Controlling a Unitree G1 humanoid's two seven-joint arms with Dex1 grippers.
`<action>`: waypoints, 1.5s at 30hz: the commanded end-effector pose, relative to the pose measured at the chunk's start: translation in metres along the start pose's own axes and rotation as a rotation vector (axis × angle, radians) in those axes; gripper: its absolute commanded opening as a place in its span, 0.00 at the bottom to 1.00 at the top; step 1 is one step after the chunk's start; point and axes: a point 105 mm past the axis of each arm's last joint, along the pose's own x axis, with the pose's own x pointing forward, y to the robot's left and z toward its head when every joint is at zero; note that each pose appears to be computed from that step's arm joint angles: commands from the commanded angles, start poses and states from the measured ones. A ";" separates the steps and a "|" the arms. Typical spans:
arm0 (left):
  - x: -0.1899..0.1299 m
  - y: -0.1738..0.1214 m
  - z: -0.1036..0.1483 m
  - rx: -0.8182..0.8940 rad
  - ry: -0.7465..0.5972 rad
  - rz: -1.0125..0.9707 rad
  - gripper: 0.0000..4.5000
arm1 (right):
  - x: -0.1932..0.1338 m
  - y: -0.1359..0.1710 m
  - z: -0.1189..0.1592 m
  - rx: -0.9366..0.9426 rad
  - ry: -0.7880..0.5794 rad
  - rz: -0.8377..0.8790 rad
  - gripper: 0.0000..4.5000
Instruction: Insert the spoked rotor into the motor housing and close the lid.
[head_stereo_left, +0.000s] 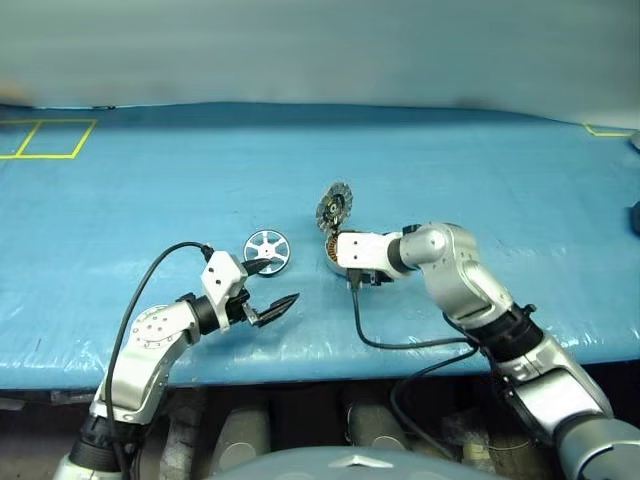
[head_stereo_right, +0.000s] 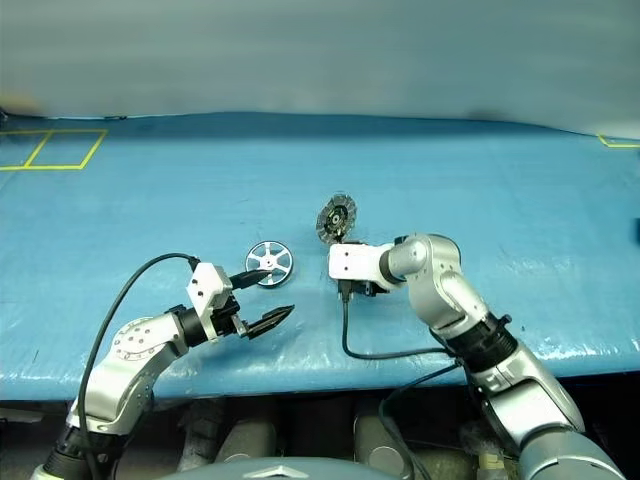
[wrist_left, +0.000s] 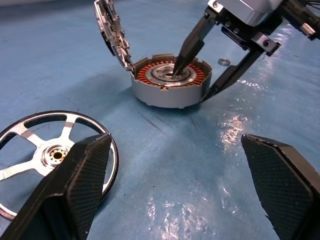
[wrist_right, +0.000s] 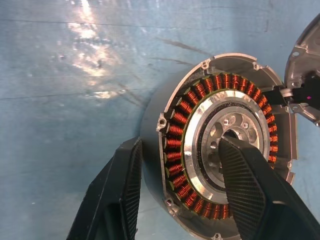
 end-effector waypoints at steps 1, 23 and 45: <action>0.005 -0.001 0.007 0.030 -0.018 -0.039 1.00 | 0.004 0.030 -0.002 0.102 0.031 0.060 0.49; 0.011 0.000 0.010 0.041 -0.022 -0.063 1.00 | 0.017 0.039 0.018 0.227 0.002 0.070 0.79; 0.011 0.000 0.009 0.041 -0.010 -0.070 1.00 | -0.039 0.013 0.025 0.381 -0.155 -0.053 0.79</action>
